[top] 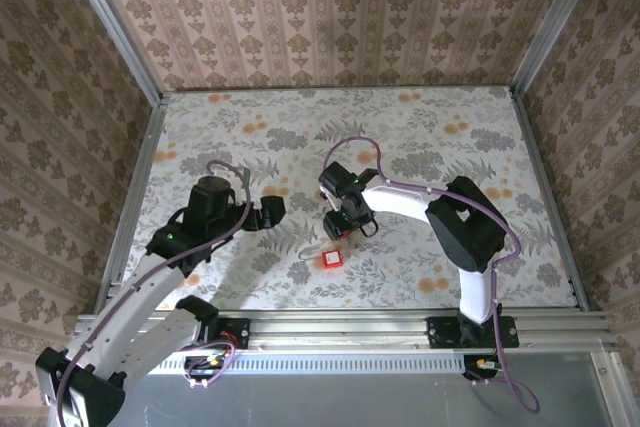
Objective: Unlock with the key
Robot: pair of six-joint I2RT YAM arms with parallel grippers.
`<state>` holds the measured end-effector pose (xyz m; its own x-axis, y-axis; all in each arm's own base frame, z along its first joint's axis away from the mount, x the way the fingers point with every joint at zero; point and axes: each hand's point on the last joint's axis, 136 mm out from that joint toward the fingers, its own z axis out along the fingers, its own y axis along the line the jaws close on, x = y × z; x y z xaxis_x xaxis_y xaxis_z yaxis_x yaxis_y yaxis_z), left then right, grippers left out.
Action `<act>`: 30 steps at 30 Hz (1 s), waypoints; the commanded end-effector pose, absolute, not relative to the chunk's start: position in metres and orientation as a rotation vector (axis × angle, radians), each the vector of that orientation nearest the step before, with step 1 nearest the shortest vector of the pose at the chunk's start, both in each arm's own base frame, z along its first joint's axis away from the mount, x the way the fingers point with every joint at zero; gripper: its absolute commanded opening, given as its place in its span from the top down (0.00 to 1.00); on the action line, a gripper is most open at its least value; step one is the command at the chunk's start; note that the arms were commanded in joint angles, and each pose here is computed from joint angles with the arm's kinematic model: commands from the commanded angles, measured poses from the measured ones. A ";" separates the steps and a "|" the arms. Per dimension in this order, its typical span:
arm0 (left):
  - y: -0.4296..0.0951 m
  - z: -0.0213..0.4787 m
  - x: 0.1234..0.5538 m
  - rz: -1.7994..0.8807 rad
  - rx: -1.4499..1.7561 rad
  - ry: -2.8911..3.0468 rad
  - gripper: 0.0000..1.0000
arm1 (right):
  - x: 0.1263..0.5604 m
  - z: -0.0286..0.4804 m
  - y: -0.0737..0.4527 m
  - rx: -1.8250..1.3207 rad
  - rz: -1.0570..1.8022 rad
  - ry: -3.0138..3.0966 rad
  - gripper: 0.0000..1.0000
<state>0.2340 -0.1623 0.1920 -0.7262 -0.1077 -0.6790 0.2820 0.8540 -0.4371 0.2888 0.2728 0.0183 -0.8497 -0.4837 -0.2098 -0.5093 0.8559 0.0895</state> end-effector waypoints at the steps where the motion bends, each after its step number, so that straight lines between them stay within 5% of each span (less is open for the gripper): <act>1: -0.169 0.197 0.241 -0.741 0.100 2.258 0.00 | 0.289 0.011 0.268 -0.830 0.132 2.856 0.48; 5: -0.175 0.198 0.246 -0.783 0.065 2.250 0.01 | 0.292 0.019 0.266 -0.849 0.121 2.810 0.72; 8: -0.179 0.196 0.249 -0.834 -0.021 2.267 0.01 | 0.293 0.034 0.265 -0.865 0.122 2.748 0.79; 12: -0.203 0.197 0.252 -1.092 -0.187 2.265 0.05 | 0.295 0.061 0.258 -0.872 0.110 2.643 0.83; 20: -0.227 0.175 0.266 -1.405 -0.581 2.209 0.29 | 0.295 0.096 0.261 -0.851 0.168 2.468 0.86; 30: -0.222 0.160 0.271 -1.333 -0.592 2.240 0.28 | 0.312 0.081 0.244 -0.817 -0.062 2.494 0.87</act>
<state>0.2667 -0.2268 0.1529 -0.8128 -0.5614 -0.1555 -0.1384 0.4453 -0.8846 0.2971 0.2557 0.0825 -0.6869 -0.5542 -0.4702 -0.5905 0.8027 -0.0834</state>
